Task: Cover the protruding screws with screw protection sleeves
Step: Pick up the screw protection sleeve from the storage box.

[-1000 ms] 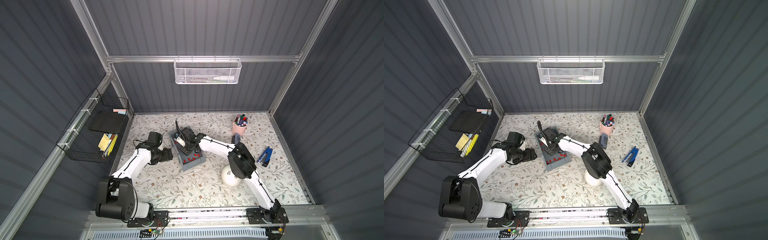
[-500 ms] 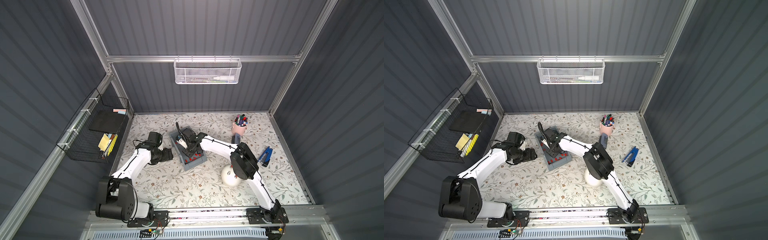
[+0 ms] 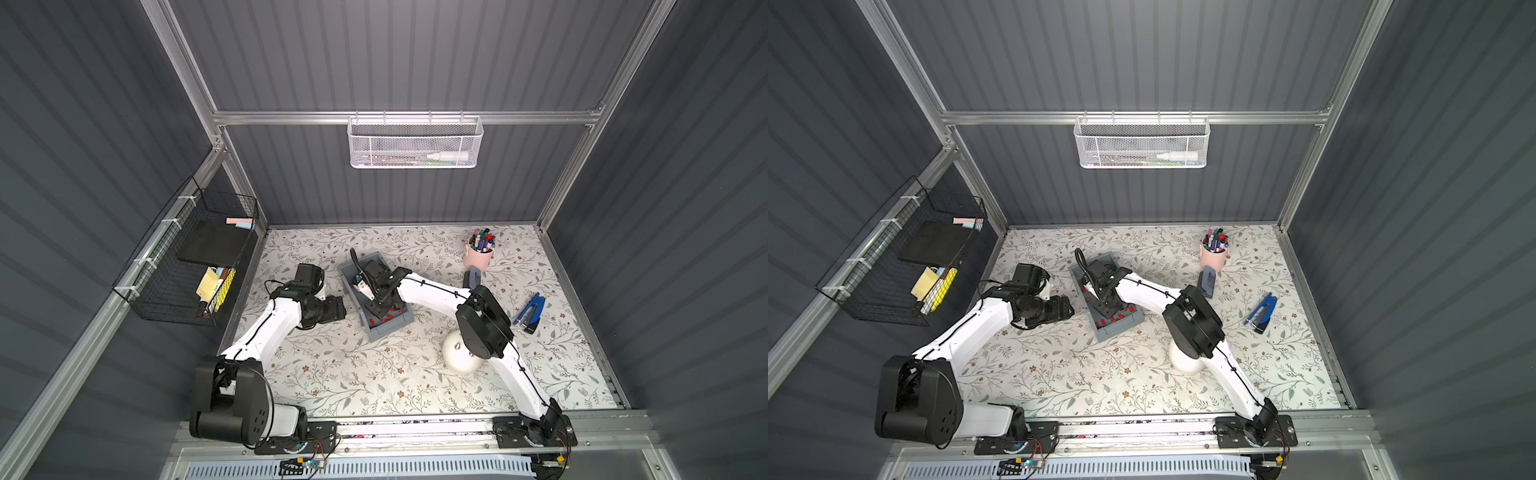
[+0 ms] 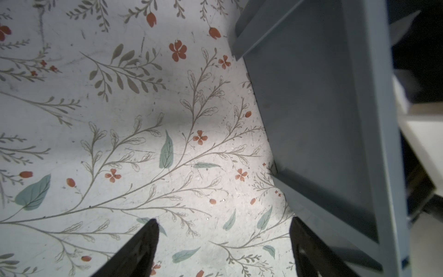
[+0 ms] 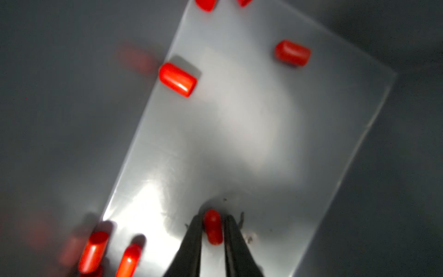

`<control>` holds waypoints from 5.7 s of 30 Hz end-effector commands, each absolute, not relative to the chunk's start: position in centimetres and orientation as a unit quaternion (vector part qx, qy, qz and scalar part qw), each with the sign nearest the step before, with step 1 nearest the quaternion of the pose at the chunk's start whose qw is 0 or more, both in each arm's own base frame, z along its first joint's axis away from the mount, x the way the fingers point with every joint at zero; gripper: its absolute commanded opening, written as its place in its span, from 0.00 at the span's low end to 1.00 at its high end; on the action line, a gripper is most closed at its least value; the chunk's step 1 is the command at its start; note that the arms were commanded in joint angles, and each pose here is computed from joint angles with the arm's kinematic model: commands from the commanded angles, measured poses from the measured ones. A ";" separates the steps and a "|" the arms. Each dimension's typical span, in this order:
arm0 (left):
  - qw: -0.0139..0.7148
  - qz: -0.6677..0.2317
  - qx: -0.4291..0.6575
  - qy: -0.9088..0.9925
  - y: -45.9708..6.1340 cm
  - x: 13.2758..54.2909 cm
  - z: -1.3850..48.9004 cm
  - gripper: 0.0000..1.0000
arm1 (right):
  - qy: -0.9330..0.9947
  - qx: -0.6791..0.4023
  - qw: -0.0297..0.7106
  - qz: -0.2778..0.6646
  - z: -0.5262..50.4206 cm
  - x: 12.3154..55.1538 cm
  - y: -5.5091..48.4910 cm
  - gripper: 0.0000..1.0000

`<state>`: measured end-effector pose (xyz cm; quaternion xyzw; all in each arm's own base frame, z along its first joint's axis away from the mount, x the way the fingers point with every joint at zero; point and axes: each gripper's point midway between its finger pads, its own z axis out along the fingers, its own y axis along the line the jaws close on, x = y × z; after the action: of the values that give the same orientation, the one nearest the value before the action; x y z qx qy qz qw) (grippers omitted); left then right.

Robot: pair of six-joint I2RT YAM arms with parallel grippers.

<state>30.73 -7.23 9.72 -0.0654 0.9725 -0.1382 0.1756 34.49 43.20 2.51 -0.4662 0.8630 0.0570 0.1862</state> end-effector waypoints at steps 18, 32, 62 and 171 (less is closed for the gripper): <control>0.173 -0.144 -0.069 0.972 -7.3 30.1 10.0 0.85 | 0.862 -0.473 0.173 0.055 1.8 35.1 43.4 0.27; 0.168 -0.142 -0.063 0.973 -7.5 29.9 9.8 0.85 | 0.862 -0.478 0.165 0.047 1.3 35.6 43.1 0.28; 0.187 -0.144 -0.043 0.971 -7.9 29.7 11.0 0.85 | 0.852 -0.475 0.206 0.074 6.9 35.8 44.1 0.05; 0.449 -0.662 0.362 0.478 -25.2 17.8 48.7 0.13 | 0.489 -0.292 0.594 0.568 50.5 17.9 34.5 0.00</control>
<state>18.76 -25.05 48.42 0.3401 0.4936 -0.6627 0.4489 17.74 34.70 49.53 -0.3067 0.4995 0.5626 0.5831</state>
